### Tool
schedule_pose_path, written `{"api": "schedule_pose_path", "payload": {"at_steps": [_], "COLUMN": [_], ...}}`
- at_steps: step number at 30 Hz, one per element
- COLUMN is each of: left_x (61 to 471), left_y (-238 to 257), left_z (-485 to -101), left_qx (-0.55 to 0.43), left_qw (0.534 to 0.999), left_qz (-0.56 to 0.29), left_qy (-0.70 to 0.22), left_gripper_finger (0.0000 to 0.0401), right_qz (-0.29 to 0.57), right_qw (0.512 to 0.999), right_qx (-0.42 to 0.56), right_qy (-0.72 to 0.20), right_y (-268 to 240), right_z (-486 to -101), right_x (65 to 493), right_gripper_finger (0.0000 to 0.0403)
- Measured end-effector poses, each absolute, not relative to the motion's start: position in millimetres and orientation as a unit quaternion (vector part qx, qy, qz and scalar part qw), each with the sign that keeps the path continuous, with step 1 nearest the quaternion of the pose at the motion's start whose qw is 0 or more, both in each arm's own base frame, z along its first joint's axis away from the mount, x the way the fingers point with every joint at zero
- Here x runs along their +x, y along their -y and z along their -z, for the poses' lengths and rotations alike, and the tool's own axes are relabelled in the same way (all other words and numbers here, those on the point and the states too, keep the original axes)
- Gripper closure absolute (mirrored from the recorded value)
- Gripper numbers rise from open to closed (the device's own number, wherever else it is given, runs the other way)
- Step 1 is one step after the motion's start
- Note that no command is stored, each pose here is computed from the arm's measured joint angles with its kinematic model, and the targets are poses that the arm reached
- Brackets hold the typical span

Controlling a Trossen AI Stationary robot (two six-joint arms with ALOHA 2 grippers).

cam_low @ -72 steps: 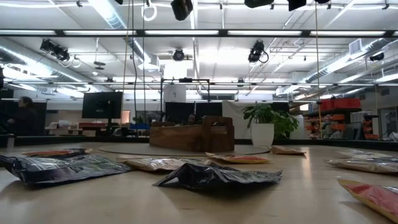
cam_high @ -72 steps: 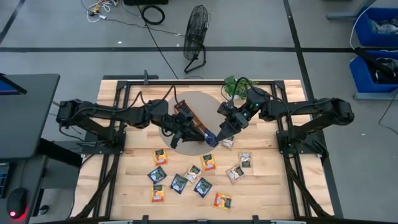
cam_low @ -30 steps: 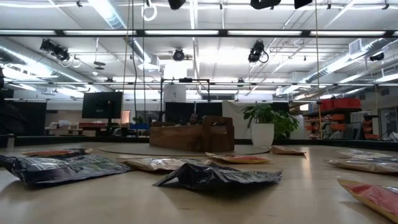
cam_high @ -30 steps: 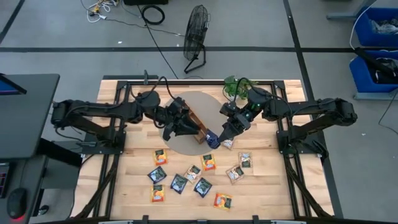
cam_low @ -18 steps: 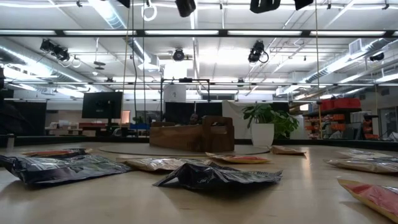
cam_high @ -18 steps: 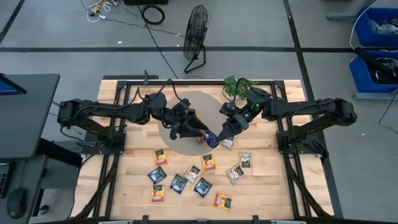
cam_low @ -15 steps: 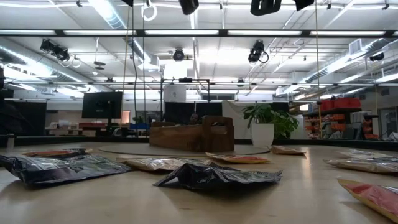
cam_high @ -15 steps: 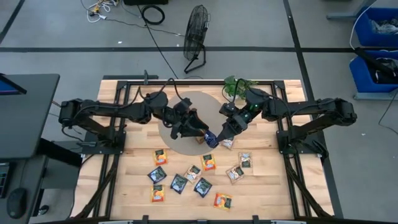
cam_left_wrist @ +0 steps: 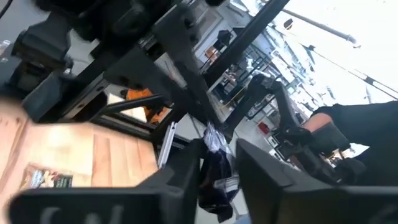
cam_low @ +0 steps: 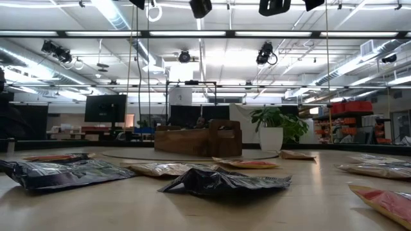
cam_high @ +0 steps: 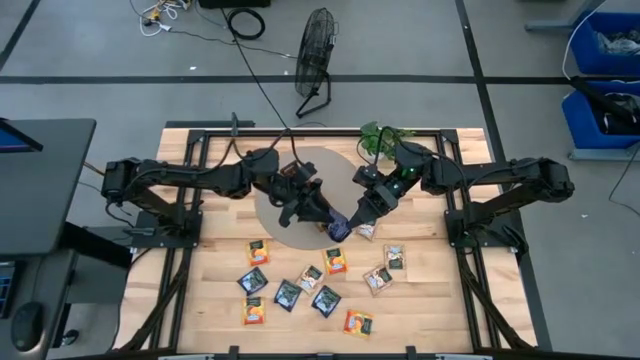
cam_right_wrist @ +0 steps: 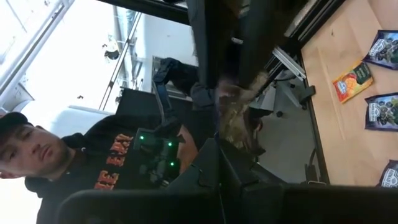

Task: Pick & Place Tea
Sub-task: Put the purple tea bag into the right section of the wooden organizer

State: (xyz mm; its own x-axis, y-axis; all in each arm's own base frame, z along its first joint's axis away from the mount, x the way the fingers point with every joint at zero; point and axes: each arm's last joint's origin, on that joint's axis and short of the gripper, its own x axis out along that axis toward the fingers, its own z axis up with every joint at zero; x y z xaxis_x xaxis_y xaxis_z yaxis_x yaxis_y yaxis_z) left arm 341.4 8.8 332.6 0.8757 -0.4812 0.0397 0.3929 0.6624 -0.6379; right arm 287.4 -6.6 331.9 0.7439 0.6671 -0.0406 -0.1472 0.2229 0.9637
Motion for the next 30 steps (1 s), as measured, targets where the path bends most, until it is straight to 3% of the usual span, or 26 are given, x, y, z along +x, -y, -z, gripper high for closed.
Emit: {"api": "schedule_pose_path", "payload": {"at_steps": [5,11,18,25,30], "left_x": [341.1,340.2,328.1,305.8,301.8], "left_y": [-8.5,-7.3,-20.1,-38.9,-50.7], "left_z": [-333.0,-334.0,-339.7,-363.9,-370.7], "left_qx": [-0.320,-0.300,-0.301,-0.280,-0.288], "left_qw": [0.912,0.918,0.917,0.940,0.944], "left_qz": [0.248,0.254,0.248,0.194,0.159], "left_qy": [-0.064,-0.059,-0.080,-0.026,0.007], "left_gripper_finger": [0.0387,0.0392,0.0392,0.0393,0.0393], "right_qz": [-0.275,-0.276,-0.270,-0.171,-0.095], "right_qw": [0.749,0.754,0.809,0.907,0.939], "right_qx": [0.558,0.552,0.498,0.381,0.330], "right_qy": [-0.230,-0.224,-0.159,-0.062,-0.037], "right_y": [6.6,6.6,7.2,9.2,8.5], "right_z": [-332.3,-333.5,-349.9,-365.2,-364.7], "right_x": [287.4,286.6,272.9,252.5,250.1], "right_gripper_finger": [0.0403,0.0388,0.0323,0.0251,0.0217]}}
